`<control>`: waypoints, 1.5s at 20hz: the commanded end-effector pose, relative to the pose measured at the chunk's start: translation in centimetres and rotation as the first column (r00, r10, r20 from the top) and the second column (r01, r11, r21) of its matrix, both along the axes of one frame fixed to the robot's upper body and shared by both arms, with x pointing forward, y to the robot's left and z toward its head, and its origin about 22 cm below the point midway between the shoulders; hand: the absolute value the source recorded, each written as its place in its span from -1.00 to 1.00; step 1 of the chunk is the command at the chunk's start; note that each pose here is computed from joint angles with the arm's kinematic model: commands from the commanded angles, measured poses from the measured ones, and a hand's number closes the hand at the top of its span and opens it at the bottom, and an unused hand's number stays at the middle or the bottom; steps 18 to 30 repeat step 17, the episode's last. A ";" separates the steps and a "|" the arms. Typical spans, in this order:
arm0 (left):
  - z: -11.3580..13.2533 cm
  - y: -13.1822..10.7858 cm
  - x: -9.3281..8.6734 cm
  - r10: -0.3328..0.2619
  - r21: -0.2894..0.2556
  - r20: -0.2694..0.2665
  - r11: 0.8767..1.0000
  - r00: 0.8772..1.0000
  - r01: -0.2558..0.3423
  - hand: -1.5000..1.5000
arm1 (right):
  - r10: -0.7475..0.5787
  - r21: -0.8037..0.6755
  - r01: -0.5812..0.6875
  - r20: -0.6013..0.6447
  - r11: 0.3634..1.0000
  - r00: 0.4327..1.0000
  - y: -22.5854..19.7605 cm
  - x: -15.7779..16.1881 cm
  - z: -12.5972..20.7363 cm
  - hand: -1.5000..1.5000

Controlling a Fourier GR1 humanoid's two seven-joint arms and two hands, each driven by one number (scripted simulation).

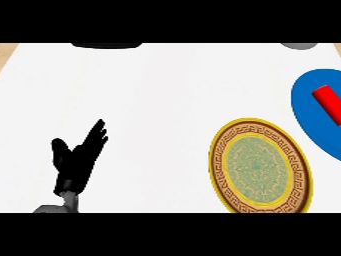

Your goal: Pick the can from the plate and place it in the plate

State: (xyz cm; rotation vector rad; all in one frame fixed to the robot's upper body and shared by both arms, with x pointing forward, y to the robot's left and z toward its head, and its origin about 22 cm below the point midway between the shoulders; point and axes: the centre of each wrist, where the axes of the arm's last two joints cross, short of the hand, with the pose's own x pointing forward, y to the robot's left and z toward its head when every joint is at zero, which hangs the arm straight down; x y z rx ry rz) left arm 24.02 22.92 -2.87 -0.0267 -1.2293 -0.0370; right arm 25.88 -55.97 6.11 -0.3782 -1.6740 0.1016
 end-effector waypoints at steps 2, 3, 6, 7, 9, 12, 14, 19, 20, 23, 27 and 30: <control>-0.5 0.1 -0.3 0.026 0.013 -0.013 1.000 1.000 -0.025 0.00 | 0.164 0.040 -0.164 0.018 0.986 0.986 -2.5 -4.0 0.1 -1.00; -0.1 0.5 0.2 0.012 -0.008 -0.024 1.000 1.000 -0.013 0.00 | 0.180 0.039 -0.182 0.045 0.983 0.983 -1.8 -3.8 -0.9 -1.00; -0.1 0.5 0.2 0.033 0.006 -0.033 0.999 0.999 -0.033 0.00 | 0.187 -0.027 -0.187 0.013 0.982 0.982 -3.2 -5.1 0.6 -1.00; -0.9 1.8 -0.7 0.026 0.003 -0.040 1.000 0.999 -0.026 0.00 | 0.188 -0.040 -0.188 0.001 0.981 0.982 -2.6 -5.5 -1.0 -1.00; -0.4 0.2 -0.2 0.030 0.008 -0.016 1.000 0.999 -0.030 0.00 | 0.191 -0.048 -0.191 -0.006 0.980 0.981 -3.3 -6.2 -0.2 -1.00; -0.1 0.8 -0.8 0.022 0.002 -0.008 1.000 1.000 -0.022 0.00 | 0.169 -0.083 -0.171 -0.029 0.982 0.985 -3.6 -7.3 -0.6 -1.00; 0.5 0.3 0.5 0.030 -0.006 -0.022 1.000 0.999 -0.030 0.00 | 0.179 -0.085 -0.181 -0.036 0.980 0.983 -3.6 -6.9 -0.2 -1.00; 0.3 0.6 -0.2 0.017 0.004 -0.028 1.000 0.999 -0.017 0.00 | 0.167 -0.095 -0.170 -0.044 0.981 0.985 -3.8 -8.5 -1.4 -1.00; 0.3 0.6 -0.2 0.017 0.004 -0.028 1.000 0.999 -0.017 0.00 | 0.167 -0.095 -0.170 -0.044 0.981 0.985 -3.8 -8.5 -1.4 -1.00; 0.3 0.6 -0.2 0.017 0.004 -0.028 1.000 0.999 -0.017 0.00 | 0.167 -0.095 -0.170 -0.044 0.981 0.985 -3.8 -8.5 -1.4 -1.00; 0.3 0.6 -0.2 0.017 0.004 -0.028 1.000 0.999 -0.017 0.00 | 0.167 -0.095 -0.170 -0.044 0.981 0.985 -3.8 -8.5 -1.4 -1.00; 0.3 0.6 -0.2 0.017 0.004 -0.028 1.000 0.999 -0.017 0.00 | 0.167 -0.095 -0.170 -0.044 0.981 0.985 -3.8 -8.5 -1.4 -1.00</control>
